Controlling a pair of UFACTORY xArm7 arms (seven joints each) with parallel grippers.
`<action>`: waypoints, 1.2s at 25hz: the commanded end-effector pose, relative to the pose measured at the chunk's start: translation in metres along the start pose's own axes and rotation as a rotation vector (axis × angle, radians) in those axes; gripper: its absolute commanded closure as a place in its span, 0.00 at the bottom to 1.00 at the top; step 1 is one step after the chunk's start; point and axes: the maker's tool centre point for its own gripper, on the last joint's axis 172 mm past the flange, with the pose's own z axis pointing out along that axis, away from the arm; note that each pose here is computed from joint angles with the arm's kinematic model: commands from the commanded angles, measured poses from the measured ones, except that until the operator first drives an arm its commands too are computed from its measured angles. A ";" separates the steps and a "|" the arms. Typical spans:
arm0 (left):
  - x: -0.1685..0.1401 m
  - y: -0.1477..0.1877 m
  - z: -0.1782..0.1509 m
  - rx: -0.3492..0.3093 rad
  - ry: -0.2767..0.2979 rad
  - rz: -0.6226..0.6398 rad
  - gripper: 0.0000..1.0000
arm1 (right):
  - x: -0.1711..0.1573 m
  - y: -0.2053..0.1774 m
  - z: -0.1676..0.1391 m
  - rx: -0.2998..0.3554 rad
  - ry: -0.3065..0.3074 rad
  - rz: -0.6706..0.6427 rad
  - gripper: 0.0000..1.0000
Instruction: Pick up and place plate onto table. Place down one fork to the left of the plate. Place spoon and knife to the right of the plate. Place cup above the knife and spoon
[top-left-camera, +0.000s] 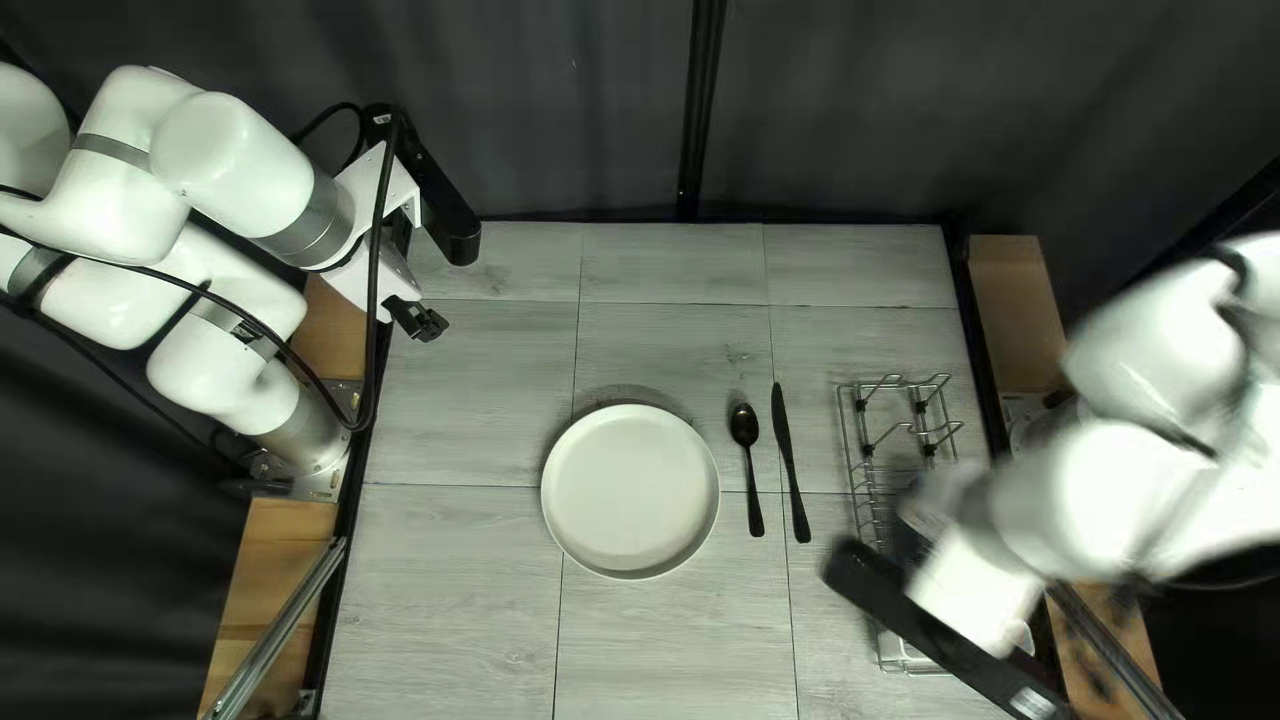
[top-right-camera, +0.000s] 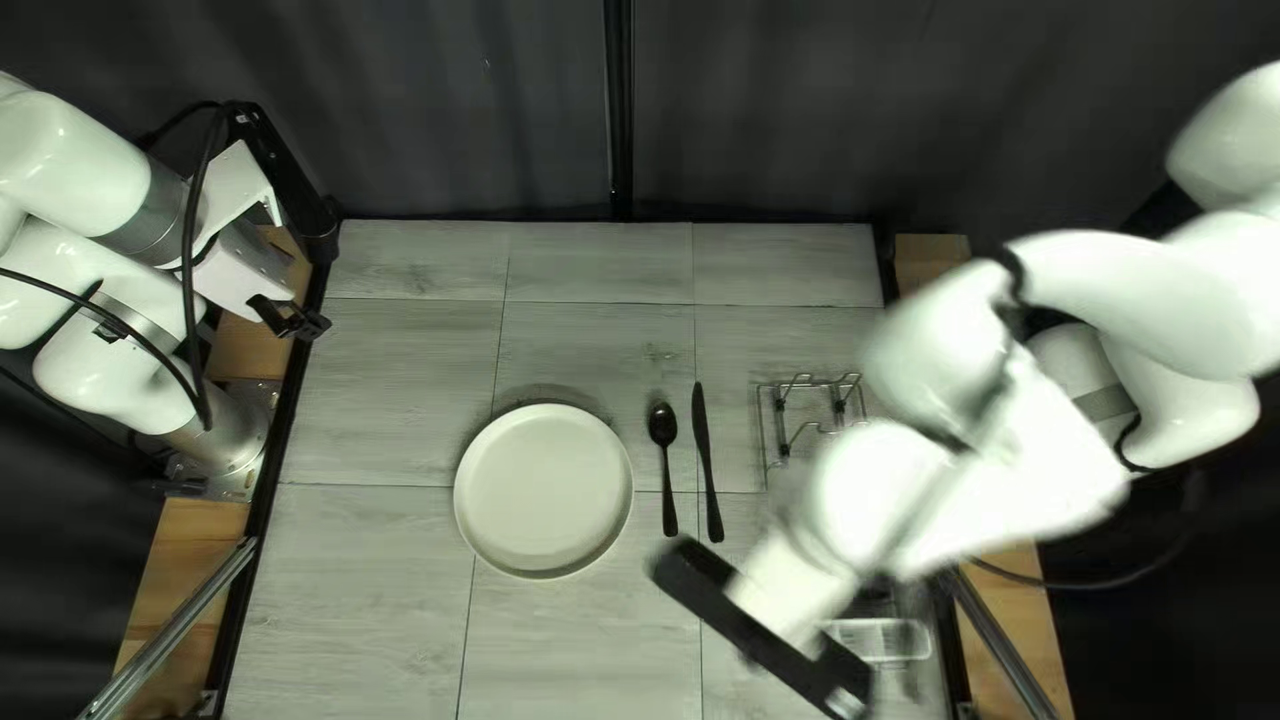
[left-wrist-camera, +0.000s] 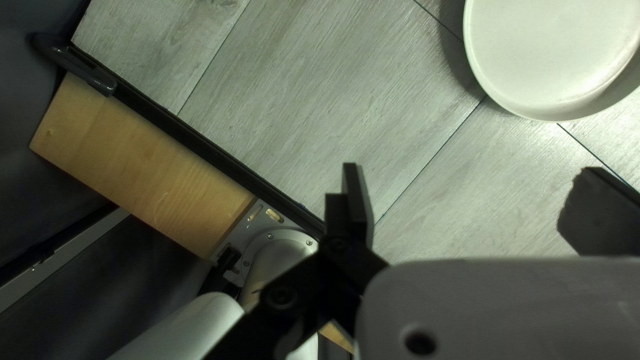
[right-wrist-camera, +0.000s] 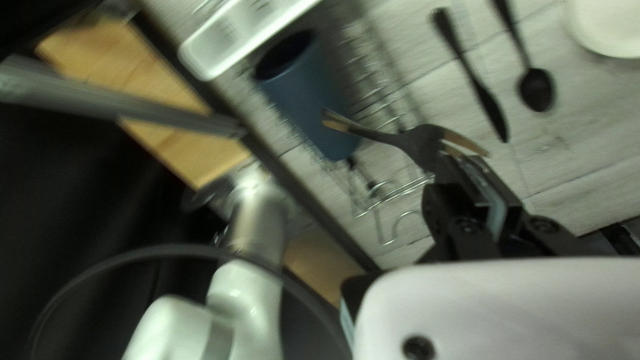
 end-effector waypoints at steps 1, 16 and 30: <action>0.000 0.000 0.000 0.000 0.000 0.000 0.00 | -0.006 0.060 0.019 0.047 0.155 0.149 1.00; 0.000 0.000 0.000 0.000 0.000 0.000 0.00 | -0.032 0.132 0.047 0.184 0.307 0.332 1.00; 0.000 0.000 0.000 0.000 0.000 0.000 0.00 | -0.010 0.185 0.094 0.222 0.509 0.484 1.00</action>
